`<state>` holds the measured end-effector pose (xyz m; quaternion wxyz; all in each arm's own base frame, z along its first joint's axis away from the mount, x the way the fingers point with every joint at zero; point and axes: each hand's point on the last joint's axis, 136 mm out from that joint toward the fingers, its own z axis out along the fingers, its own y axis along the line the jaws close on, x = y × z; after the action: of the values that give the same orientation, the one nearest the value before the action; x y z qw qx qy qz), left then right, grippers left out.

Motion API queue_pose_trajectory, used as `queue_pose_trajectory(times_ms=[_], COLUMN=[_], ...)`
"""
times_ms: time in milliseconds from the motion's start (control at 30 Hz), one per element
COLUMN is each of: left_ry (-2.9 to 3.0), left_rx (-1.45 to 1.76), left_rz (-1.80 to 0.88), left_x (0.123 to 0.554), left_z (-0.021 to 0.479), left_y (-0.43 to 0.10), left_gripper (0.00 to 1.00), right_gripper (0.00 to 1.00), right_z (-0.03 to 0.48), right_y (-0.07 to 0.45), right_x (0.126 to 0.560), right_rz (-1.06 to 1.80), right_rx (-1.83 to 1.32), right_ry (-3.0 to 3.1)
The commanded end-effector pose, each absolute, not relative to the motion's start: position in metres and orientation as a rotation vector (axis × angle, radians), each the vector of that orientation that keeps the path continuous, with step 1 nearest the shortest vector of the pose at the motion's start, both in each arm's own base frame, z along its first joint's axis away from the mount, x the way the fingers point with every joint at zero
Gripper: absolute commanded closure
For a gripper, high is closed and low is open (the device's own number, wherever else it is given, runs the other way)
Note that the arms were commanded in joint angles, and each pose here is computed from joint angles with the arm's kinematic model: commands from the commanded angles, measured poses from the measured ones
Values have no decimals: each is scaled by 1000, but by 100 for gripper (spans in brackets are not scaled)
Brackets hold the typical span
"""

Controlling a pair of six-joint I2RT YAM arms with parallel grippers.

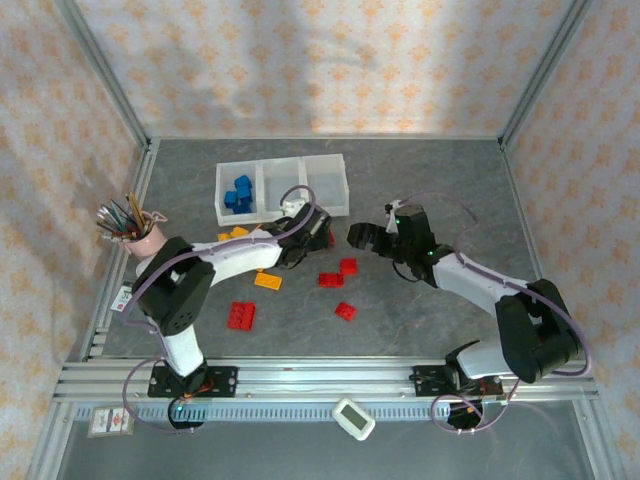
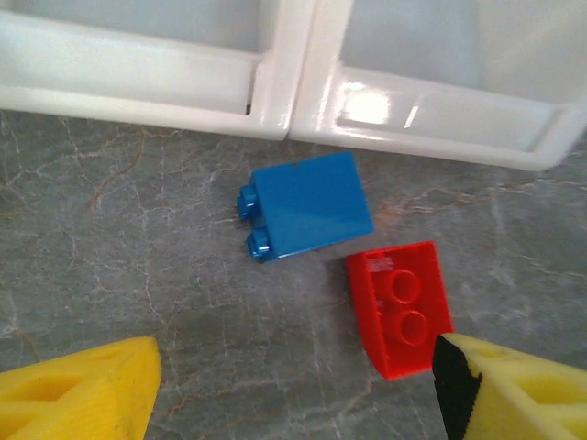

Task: Sort the legos into containers by color
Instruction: Pick up the lego from the center of the table.

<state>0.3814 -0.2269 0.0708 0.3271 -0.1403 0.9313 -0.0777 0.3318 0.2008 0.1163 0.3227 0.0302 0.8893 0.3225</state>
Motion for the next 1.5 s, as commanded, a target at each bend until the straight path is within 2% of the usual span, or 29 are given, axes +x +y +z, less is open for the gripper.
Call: queue_pose_trajectory(times_ms=[0, 333, 500, 700, 1033, 1267, 1467], left_ry=[2354, 2358, 2369, 2384, 2393, 2370, 2311], left_rx=[-457, -544, -550, -531, -508, -459, -464], left_rz=[-215, -165, -149, -130, -148, -195, -180], left_x=[408, 438, 448, 456, 443, 414, 385], left_z=[81, 54, 44, 37, 43, 76, 110], left_y=[-231, -223, -221, -222, -217, -214, -183], left_gripper=[20, 20, 27, 40, 61, 62, 64], right_gripper=[0, 0, 0, 0, 0, 0, 0], right_z=[121, 123, 124, 123, 124, 136, 145], right_y=[201, 196, 197, 199, 200, 199, 198], right_x=[334, 335, 336, 338, 338, 337, 333], right_rz=[866, 832, 832, 837, 839, 823, 786], right_rx=[82, 76, 68, 66, 55, 26, -29], right_ry=[2304, 2295, 2294, 2298, 2302, 2292, 2324])
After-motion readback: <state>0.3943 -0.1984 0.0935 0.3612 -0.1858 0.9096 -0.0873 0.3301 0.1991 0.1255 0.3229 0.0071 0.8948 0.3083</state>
